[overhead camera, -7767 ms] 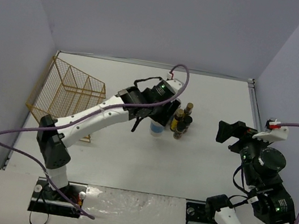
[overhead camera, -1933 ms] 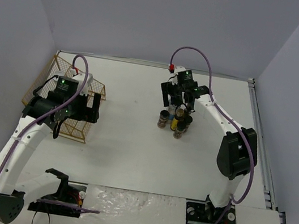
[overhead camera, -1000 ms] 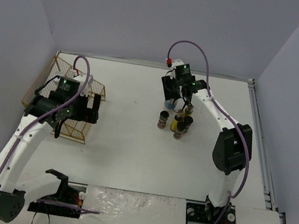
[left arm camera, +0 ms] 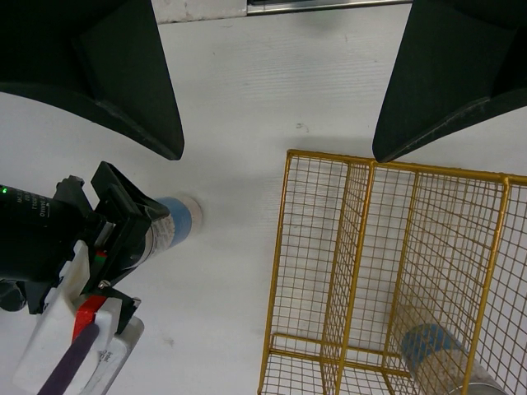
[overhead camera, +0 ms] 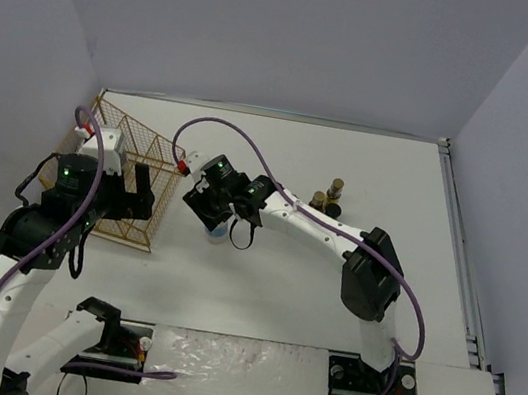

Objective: Organize the condiment bottles

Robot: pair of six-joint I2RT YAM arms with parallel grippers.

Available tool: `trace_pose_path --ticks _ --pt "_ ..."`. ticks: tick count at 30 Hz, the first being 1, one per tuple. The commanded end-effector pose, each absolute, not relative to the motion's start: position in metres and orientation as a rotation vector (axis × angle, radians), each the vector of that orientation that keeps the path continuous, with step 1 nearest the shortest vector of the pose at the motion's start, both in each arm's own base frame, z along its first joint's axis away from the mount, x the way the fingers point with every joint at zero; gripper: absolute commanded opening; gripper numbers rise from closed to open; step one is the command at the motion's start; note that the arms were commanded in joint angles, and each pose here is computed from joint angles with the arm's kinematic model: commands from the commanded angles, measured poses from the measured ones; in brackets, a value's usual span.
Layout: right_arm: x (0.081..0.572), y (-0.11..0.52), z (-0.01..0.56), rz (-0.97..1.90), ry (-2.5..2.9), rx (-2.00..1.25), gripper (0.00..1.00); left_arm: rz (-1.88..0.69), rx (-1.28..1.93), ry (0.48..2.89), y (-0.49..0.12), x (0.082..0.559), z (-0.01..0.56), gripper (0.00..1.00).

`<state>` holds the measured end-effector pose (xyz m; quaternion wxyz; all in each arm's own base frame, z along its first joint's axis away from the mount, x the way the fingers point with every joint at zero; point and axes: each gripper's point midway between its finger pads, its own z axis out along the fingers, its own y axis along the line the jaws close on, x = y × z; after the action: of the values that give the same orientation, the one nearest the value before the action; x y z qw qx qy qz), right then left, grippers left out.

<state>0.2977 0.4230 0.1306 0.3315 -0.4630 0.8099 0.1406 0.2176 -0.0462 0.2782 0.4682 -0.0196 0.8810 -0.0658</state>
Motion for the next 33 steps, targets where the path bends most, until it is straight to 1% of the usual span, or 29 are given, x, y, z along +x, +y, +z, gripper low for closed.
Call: trace_pose_path --ticks 1,3,5,6,8,10,11,13,16,20,25,31,33 --pt "0.303 0.436 0.149 0.405 2.037 -1.125 0.18 -0.221 -0.080 2.134 -0.054 0.222 0.287 0.97" --pt "0.301 0.436 0.143 0.405 2.045 -1.130 0.29 -0.215 -0.083 2.143 -0.053 0.218 0.287 0.97" --pt "0.297 0.437 0.141 0.403 2.049 -1.135 0.42 -0.202 -0.096 2.156 -0.050 0.216 0.285 0.97" --pt "0.296 0.438 0.141 0.403 2.046 -1.136 0.45 -0.193 -0.103 2.165 -0.048 0.214 0.284 0.97" --pt "0.293 0.438 0.143 0.400 2.044 -1.138 0.55 -0.197 -0.109 2.175 -0.048 0.211 0.282 0.97" --pt "0.294 0.437 0.145 0.400 2.041 -1.134 0.70 -0.201 -0.112 2.184 -0.049 0.210 0.281 0.97" --pt "0.293 0.437 0.149 0.404 2.036 -1.129 0.75 -0.206 -0.113 2.189 -0.050 0.209 0.280 0.97" --pt "0.293 0.437 0.159 0.416 2.021 -1.116 0.84 -0.218 -0.115 2.201 -0.051 0.208 0.278 0.97" --pt "0.291 0.435 0.183 0.441 1.991 -1.080 0.93 -0.237 -0.122 2.209 -0.054 0.207 0.281 0.97" --pt "0.292 0.419 0.227 0.422 1.942 -1.011 0.99 -0.269 -0.125 2.217 -0.059 0.208 0.285 0.97" --pt "0.278 0.384 0.281 0.416 1.911 -0.925 1.00 -0.316 -0.160 2.252 -0.068 0.213 0.290 0.97" --pt "0.263 0.289 0.341 0.347 1.869 -0.599 1.00 -0.318 -0.208 2.370 -0.076 0.224 0.279 0.97" --pt "0.262 0.254 0.340 0.287 1.877 -0.468 1.00 -0.334 -0.210 2.410 -0.084 0.231 0.273 0.97"
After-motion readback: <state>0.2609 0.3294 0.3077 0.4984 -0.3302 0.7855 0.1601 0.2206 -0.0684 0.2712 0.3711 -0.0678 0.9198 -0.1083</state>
